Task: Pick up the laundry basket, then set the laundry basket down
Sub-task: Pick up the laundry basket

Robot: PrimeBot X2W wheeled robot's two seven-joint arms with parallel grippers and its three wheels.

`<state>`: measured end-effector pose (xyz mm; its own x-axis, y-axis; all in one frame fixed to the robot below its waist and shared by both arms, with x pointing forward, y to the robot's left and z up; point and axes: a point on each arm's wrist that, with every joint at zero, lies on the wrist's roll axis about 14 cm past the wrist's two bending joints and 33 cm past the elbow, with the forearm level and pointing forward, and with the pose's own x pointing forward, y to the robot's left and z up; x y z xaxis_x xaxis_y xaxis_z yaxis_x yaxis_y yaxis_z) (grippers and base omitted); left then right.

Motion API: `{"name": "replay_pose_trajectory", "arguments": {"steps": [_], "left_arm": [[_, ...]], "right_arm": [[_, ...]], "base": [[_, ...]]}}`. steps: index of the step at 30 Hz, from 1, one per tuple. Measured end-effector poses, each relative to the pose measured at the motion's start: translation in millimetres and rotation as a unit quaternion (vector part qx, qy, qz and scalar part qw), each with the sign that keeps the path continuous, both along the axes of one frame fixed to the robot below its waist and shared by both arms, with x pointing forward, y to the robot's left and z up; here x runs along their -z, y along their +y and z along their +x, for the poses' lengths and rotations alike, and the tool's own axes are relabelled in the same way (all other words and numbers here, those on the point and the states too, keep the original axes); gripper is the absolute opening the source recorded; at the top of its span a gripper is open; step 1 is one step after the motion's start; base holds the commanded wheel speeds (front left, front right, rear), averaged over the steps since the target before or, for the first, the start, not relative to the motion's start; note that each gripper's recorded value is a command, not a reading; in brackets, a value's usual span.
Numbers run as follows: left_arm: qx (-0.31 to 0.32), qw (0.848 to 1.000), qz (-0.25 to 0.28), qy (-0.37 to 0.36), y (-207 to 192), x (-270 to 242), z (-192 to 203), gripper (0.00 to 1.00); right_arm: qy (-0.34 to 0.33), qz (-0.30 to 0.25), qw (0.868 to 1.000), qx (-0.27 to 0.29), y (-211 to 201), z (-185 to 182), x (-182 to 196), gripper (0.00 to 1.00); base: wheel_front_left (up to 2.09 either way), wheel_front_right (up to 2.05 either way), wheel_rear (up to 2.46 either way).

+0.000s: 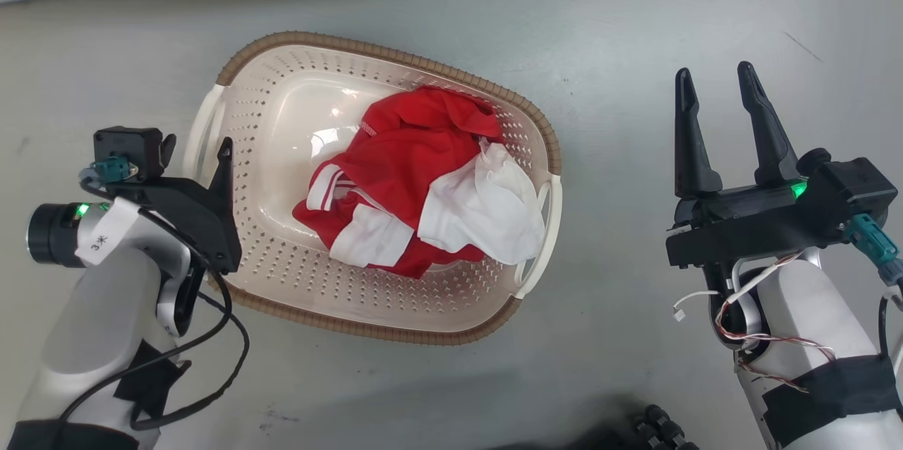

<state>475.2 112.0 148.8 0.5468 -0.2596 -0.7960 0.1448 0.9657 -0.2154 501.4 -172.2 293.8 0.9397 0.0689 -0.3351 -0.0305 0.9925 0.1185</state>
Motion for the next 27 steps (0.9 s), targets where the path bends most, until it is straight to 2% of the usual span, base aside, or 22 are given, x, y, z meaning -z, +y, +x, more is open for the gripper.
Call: {"name": "replay_pose_trajectory", "arguments": {"steps": [6,7,8,9,11,27], "left_arm": [[0.007,1.000,-0.002,0.016,-3,10,-2,1.00],[0.009,1.000,-0.001,0.018,-4,11,-3,0.90],[0.011,1.000,0.001,0.021,-4,12,-4,0.56],[0.012,1.000,0.002,0.021,-4,13,-3,0.41],[0.018,1.000,0.005,0.022,-5,14,-3,0.00],[0.032,0.999,0.003,0.022,-8,16,-5,0.00]], "right_arm": [[0.009,-0.003,1.000,0.005,-5,-3,6,1.00],[0.010,-0.002,1.000,0.005,-5,-3,7,1.00],[0.011,-0.002,1.000,0.005,-5,-3,8,1.00],[0.011,-0.002,1.000,0.005,-5,-3,8,1.00],[0.012,-0.001,1.000,0.006,-5,-3,9,1.00],[0.010,0.001,1.000,-0.004,0,3,13,1.00]], "base": [[0.00,0.00,0.00],[0.00,0.00,0.00],[0.00,0.00,0.00],[0.00,0.00,0.00],[0.00,0.00,0.00],[0.00,0.00,0.00]]}}
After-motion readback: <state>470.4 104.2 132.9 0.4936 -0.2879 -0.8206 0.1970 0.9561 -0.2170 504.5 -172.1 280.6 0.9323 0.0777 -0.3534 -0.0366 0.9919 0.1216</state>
